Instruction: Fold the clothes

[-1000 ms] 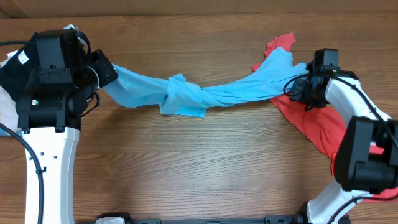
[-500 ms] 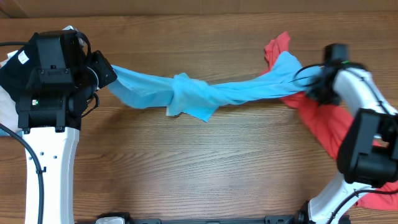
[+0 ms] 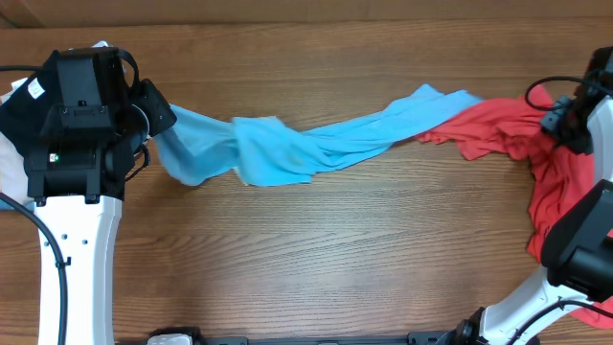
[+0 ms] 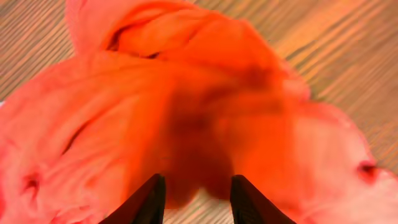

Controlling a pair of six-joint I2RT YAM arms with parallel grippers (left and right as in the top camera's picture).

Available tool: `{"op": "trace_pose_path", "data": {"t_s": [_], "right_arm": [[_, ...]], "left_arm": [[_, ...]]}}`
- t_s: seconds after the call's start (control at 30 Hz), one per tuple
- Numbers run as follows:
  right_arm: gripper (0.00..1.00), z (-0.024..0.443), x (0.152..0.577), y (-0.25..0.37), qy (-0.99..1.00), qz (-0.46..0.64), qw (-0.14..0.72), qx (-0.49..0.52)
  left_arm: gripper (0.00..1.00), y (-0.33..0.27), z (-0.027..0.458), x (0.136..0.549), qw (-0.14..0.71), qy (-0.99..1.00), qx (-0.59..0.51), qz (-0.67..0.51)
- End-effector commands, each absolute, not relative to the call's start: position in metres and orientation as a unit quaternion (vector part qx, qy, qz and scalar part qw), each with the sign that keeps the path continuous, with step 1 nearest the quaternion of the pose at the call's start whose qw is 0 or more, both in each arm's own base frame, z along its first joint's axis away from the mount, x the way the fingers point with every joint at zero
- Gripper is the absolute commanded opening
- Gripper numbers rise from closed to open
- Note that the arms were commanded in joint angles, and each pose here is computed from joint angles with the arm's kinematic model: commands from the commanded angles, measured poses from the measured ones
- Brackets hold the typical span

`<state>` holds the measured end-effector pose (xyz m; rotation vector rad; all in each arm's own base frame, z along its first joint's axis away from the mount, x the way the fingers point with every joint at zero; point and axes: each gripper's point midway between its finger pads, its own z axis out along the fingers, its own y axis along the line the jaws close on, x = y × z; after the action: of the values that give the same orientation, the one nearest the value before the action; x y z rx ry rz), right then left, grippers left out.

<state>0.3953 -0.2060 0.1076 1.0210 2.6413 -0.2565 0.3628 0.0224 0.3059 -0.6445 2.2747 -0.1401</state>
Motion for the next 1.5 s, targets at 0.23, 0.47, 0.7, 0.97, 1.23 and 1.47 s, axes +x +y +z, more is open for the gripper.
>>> {"op": "trace_pose_path", "data": {"t_s": [0.23, 0.47, 0.7, 0.97, 1.23, 1.47], "right_arm": [[0.42, 0.110, 0.432, -0.100, 0.969, 0.029, 0.158, 0.188], [0.42, 0.110, 0.436, -0.008, 0.985, 0.087, 0.147, 0.011], [0.52, 0.097, 0.435, 0.027, 0.987, 0.073, 0.138, -0.023], [0.54, 0.055, 0.434, -0.006, 0.991, -0.003, 0.131, 0.037], [0.54, 0.015, 0.438, -0.035, 0.991, 0.002, 0.110, 0.072], [0.53, 0.000, 0.454, -0.080, 0.979, -0.045, 0.139, 0.142]], "left_arm": [[0.04, 0.030, 0.311, 0.362, 0.386, 0.883, -0.263, -0.042], [0.04, 0.030, 0.311, 0.362, 0.384, 0.884, -0.263, -0.042], [0.04, 0.030, 0.308, 0.359, 0.377, 0.887, -0.263, -0.040], [0.04, 0.030, 0.307, 0.358, 0.374, 0.888, -0.263, -0.040], [0.04, 0.029, 0.307, 0.358, 0.374, 0.888, -0.263, -0.040], [0.04, 0.029, 0.306, 0.356, 0.371, 0.890, -0.263, -0.039]]}}
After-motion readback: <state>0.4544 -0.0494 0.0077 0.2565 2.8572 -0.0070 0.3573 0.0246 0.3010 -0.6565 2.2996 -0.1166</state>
